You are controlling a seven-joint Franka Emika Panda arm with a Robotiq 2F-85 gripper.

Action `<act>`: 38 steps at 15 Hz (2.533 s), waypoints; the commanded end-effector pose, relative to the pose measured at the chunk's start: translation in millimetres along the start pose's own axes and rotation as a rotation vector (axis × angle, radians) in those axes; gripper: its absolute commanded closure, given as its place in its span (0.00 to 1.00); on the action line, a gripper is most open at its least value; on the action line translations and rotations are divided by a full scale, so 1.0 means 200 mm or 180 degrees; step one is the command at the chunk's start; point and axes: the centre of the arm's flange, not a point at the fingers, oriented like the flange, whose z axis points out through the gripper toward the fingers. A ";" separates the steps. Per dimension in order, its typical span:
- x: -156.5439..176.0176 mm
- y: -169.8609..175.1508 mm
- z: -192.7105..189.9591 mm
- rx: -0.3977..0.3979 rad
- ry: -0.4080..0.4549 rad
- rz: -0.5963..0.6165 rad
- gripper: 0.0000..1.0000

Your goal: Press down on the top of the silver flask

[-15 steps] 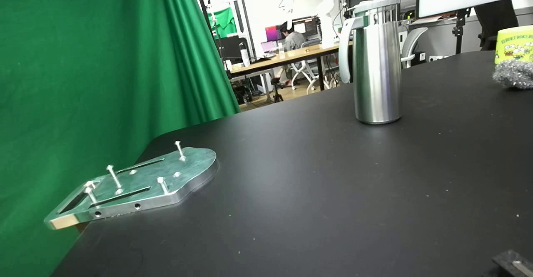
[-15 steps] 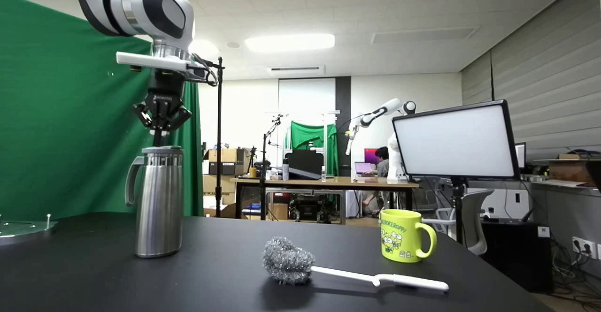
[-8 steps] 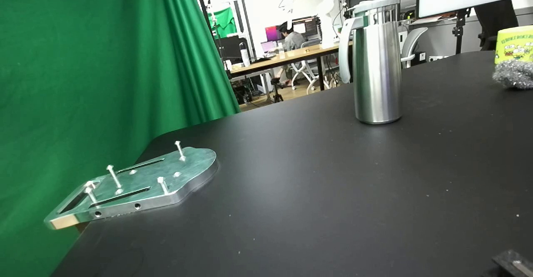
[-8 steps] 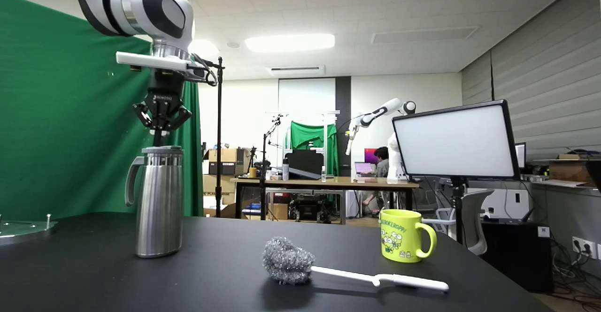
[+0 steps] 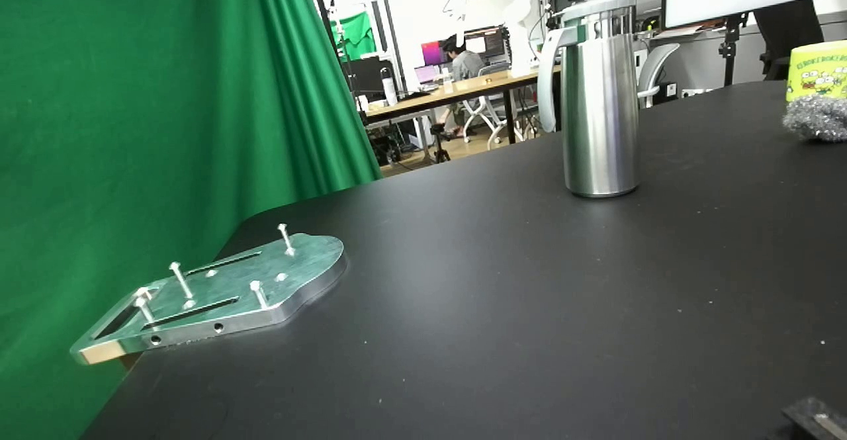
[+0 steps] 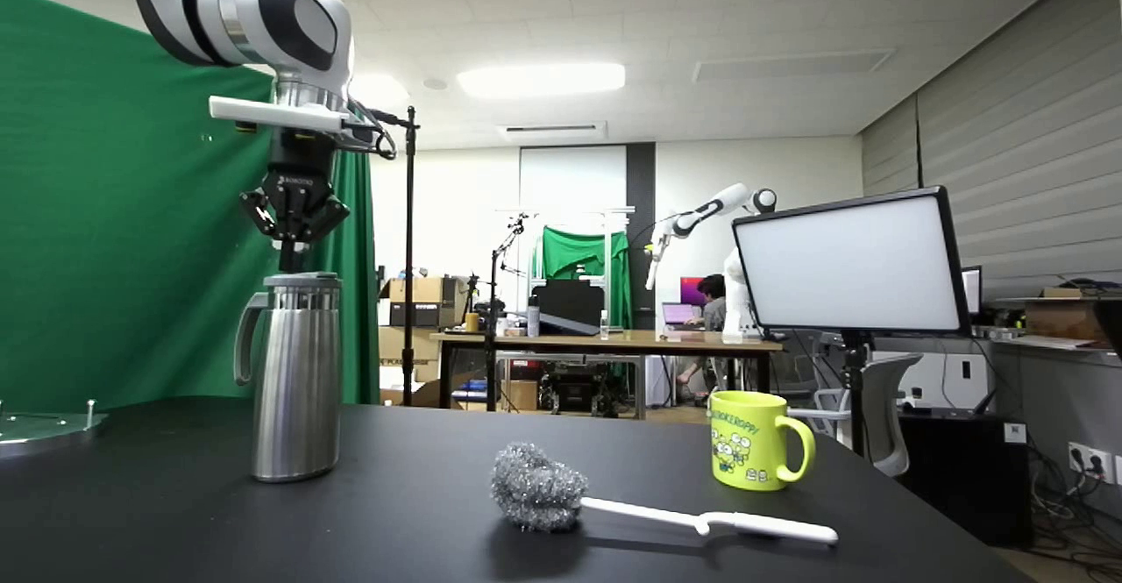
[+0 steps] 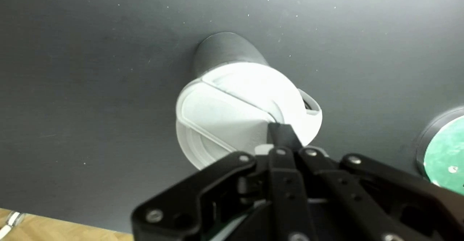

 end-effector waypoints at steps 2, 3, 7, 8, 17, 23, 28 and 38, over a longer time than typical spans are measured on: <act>0.05 -0.01 -0.02 -0.0070 0.0023 -0.0034 1.00; 0.05 -0.01 -0.02 -0.0064 0.0026 -0.0035 1.00; 0.05 0.02 0.01 -0.0031 0.0005 -0.0008 1.00; 0.04 0.03 0.03 -0.0013 -0.0022 0.0004 1.00; 0.00 0.13 0.13 0.0096 -0.0154 0.0186 1.00; 0.04 0.07 -0.09 0.0093 0.0076 0.0135 1.00; 0.04 0.02 -0.28 0.0057 0.0290 0.0091 1.00; -0.11 0.14 -0.40 0.0099 0.0139 0.0243 0.59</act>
